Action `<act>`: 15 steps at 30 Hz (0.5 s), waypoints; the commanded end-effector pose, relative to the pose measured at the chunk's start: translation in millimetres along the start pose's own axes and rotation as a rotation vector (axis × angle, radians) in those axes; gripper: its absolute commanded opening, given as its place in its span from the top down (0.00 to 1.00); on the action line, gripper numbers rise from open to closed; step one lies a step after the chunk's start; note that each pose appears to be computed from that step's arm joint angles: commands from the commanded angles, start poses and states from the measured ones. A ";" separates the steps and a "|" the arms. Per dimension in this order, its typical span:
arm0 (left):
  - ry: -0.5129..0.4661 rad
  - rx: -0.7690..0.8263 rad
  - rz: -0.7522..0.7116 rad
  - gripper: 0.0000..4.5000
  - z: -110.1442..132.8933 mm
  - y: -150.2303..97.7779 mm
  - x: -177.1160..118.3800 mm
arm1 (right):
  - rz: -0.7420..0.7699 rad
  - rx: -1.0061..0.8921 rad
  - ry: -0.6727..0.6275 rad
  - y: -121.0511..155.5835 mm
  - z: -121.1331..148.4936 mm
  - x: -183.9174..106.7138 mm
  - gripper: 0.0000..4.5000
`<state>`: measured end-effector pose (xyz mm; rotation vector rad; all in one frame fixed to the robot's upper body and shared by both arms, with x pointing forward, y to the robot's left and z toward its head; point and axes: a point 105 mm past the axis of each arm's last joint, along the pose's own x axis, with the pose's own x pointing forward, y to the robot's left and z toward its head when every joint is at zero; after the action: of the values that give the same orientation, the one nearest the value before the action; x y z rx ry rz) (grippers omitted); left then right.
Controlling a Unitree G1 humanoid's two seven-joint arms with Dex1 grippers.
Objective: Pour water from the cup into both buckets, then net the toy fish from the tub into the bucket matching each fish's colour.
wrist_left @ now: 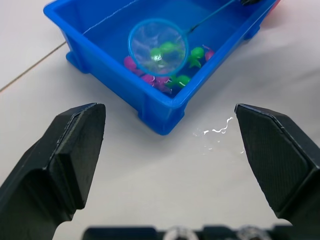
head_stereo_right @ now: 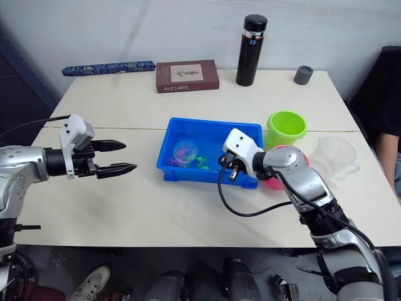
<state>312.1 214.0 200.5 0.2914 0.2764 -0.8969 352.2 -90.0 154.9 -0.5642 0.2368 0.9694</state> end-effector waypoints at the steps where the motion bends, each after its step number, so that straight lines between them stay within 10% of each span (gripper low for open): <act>1: -0.038 0.024 0.005 0.01 10.6 -4.0 -1.1 | 0.003 -0.027 -0.015 1.8 8.7 7.0 1.00; 15: -0.056 0.018 0.010 0.01 14.0 -6.0 1.6 | -0.097 -0.088 0.060 -22.1 -3.1 1.9 1.00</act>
<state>312.9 207.1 201.6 0.2684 0.2586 -0.8855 366.6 -96.7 139.2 -0.6512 0.2858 0.9029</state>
